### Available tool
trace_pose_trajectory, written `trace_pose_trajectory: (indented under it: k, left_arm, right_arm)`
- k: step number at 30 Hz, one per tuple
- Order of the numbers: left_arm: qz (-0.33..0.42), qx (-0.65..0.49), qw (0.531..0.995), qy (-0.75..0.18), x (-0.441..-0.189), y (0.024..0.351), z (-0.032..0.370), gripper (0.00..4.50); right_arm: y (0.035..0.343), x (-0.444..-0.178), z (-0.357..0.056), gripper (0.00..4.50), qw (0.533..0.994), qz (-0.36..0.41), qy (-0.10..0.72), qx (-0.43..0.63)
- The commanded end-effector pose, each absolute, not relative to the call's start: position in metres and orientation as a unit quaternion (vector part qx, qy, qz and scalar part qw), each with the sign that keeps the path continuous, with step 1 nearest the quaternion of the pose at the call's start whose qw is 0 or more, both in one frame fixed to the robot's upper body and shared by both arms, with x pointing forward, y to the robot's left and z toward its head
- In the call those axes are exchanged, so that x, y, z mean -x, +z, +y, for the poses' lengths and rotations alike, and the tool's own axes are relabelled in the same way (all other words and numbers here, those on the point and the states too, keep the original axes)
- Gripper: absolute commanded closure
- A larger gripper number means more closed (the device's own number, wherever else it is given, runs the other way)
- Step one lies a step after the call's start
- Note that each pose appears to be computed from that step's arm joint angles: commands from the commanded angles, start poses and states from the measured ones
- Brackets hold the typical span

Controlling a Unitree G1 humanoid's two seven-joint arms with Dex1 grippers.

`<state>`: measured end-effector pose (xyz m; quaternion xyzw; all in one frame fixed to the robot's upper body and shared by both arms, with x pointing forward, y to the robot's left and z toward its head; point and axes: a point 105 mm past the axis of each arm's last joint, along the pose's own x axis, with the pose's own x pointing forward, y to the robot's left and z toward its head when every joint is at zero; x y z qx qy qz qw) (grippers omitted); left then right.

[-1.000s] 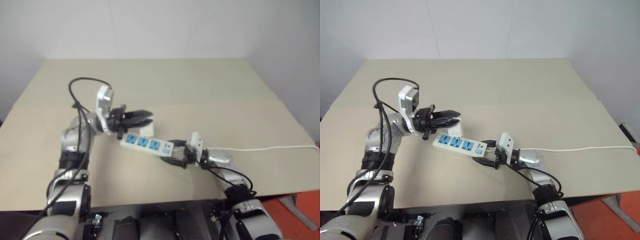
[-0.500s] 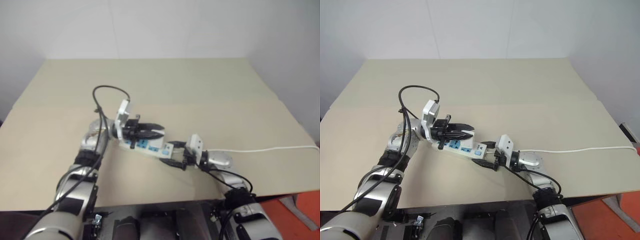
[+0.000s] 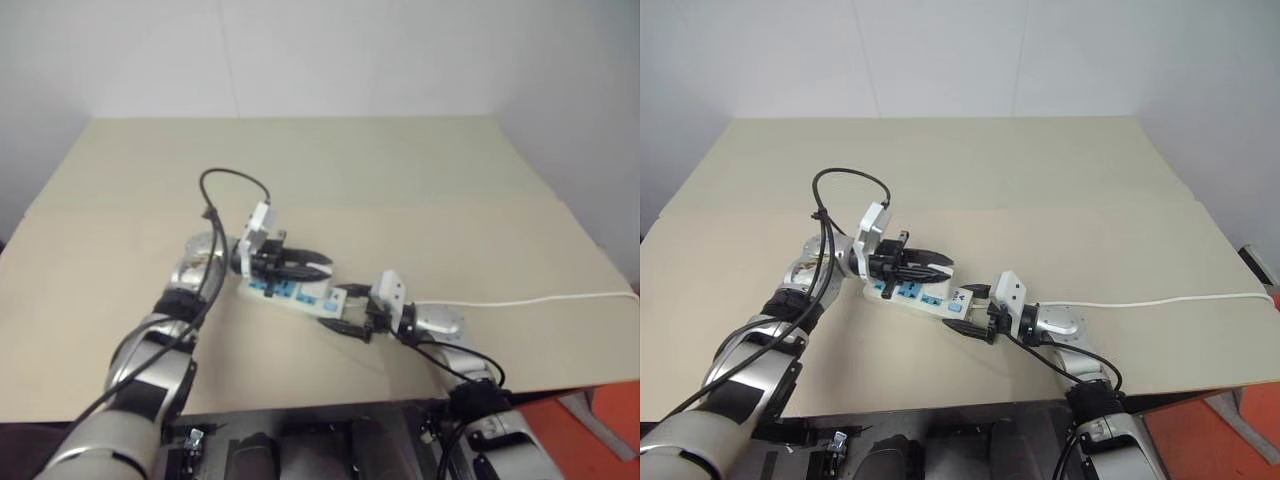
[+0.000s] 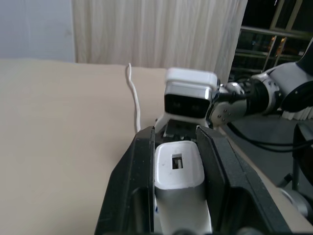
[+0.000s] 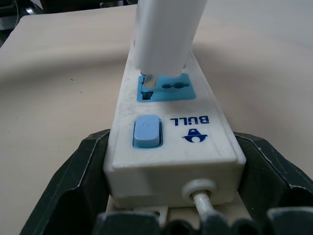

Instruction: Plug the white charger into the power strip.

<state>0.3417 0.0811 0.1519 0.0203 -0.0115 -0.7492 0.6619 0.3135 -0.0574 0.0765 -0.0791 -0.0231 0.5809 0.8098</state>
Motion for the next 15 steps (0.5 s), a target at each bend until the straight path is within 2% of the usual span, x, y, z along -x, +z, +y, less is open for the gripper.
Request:
trace_pose_trajectory:
  k: [1, 15]
  left_arm:
    - [-0.028, -0.033, 0.661, -0.749, -0.345, 0.163, 0.082, 3.5]
    - [-0.01, -0.032, 0.665, -0.746, -0.347, 0.151, 0.082, 3.5]
  right_arm:
    - [0.063, -0.303, -0.045, 1.06, 0.795, 0.002, 0.603, 0.07]
    - [0.062, -0.297, -0.045, 1.06, 0.792, 0.007, 0.606, 0.068]
